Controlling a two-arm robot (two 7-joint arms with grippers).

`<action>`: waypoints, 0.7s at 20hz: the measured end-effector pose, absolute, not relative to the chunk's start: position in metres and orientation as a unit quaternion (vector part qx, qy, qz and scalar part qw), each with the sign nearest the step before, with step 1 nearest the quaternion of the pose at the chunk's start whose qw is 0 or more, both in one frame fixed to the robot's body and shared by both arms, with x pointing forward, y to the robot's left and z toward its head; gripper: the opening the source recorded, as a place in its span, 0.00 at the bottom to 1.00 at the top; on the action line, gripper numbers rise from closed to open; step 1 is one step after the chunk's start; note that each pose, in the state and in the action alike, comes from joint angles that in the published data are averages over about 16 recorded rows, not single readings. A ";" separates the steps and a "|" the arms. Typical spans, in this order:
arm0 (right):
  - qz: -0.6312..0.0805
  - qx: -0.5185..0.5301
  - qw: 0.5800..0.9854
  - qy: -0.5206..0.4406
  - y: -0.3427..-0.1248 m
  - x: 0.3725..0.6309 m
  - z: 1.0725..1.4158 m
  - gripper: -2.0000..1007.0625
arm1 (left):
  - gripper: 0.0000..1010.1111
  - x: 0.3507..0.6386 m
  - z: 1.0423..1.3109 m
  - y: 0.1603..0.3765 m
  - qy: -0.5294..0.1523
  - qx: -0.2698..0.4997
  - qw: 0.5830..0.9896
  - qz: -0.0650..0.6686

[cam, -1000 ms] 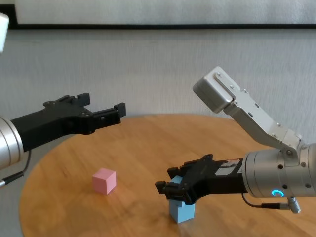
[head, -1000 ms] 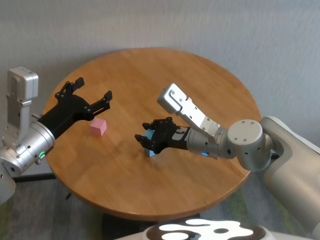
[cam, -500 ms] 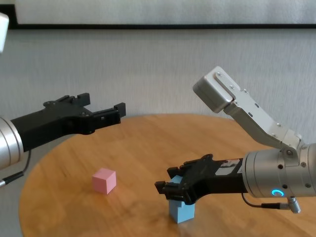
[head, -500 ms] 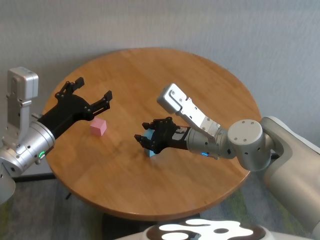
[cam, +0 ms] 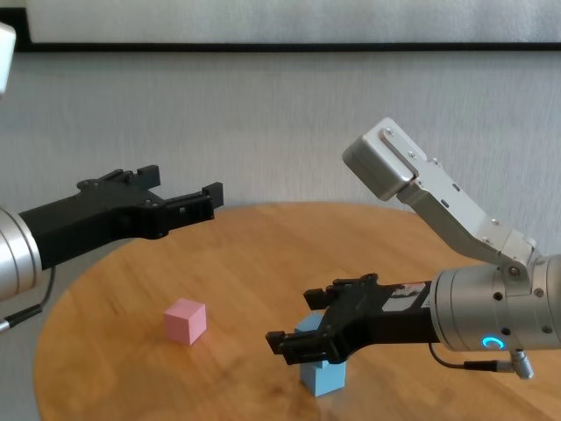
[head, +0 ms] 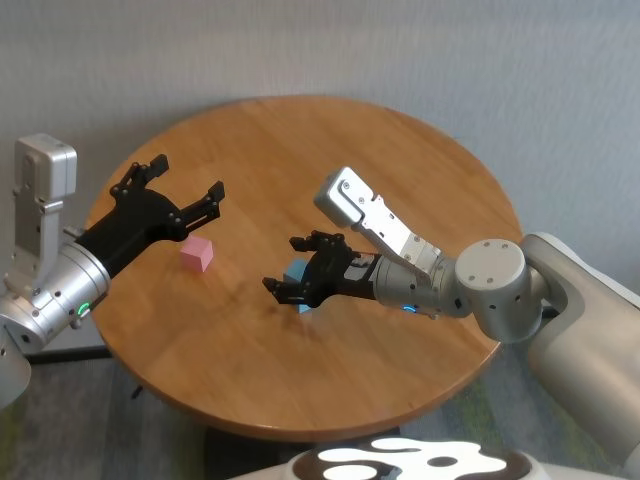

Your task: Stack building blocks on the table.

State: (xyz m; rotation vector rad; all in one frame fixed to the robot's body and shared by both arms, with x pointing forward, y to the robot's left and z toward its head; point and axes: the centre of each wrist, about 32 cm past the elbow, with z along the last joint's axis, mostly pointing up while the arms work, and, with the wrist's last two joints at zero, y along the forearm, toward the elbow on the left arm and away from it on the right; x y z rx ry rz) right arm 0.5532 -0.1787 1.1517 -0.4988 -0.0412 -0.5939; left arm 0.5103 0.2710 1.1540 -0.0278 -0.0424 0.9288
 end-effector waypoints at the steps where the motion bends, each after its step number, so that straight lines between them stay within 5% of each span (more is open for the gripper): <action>1: -0.290 -0.242 0.926 -0.024 -0.179 0.553 1.152 0.75 | 0.99 0.510 1.154 0.271 -0.020 -0.013 0.894 0.448; 14: -0.326 -0.200 0.919 -0.097 -0.192 0.548 1.153 0.99 | 0.99 0.510 1.154 0.271 -0.020 -0.013 0.894 0.448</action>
